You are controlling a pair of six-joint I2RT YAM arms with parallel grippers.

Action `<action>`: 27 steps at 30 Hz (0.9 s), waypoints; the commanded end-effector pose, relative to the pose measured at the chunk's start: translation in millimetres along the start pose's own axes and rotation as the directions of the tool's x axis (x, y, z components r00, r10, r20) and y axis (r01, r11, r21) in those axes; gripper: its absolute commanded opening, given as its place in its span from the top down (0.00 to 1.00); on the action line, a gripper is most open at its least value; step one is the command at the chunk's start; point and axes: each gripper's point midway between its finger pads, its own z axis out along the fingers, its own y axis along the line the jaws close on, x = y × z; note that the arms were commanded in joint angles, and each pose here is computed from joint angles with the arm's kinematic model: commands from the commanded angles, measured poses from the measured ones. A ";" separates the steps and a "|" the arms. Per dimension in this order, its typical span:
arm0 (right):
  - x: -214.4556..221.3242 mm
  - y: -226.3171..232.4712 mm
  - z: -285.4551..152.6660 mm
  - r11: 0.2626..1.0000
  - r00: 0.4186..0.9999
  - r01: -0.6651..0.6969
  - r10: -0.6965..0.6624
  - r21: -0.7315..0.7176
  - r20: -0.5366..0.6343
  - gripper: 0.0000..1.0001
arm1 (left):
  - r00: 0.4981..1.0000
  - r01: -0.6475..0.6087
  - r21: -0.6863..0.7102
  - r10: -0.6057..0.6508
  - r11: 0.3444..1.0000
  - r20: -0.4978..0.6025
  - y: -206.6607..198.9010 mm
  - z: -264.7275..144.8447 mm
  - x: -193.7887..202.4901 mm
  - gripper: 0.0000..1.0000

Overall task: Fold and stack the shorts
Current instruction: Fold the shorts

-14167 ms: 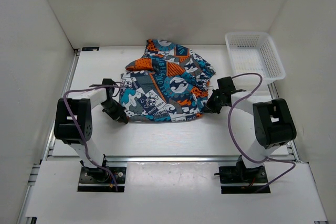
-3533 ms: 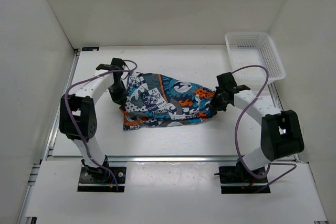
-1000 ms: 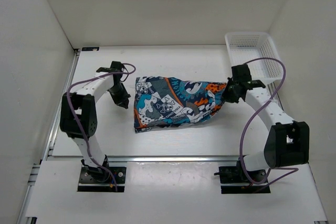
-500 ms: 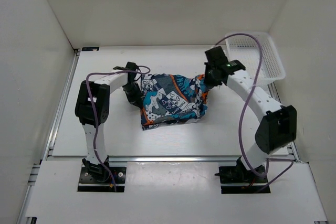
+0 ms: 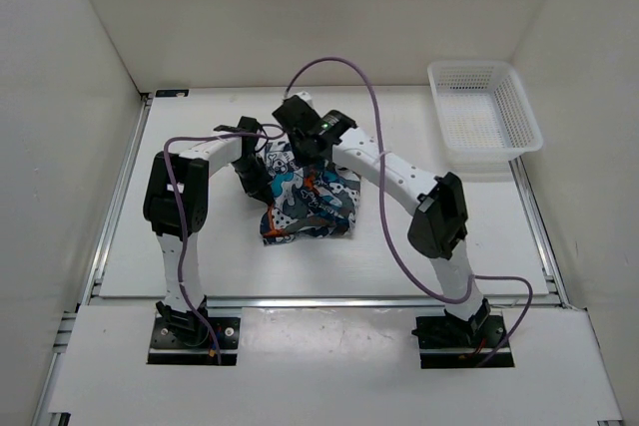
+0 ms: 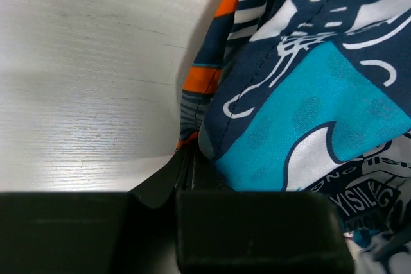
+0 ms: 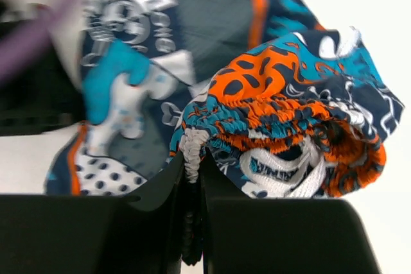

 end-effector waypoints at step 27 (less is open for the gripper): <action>-7.7 106.7 39.4 0.899 0.974 0.224 -0.223 -0.376 0.048 0.66 | 0.987 0.089 0.089 -0.100 0.992 0.125 43.7 -67.3 -41.4 0.63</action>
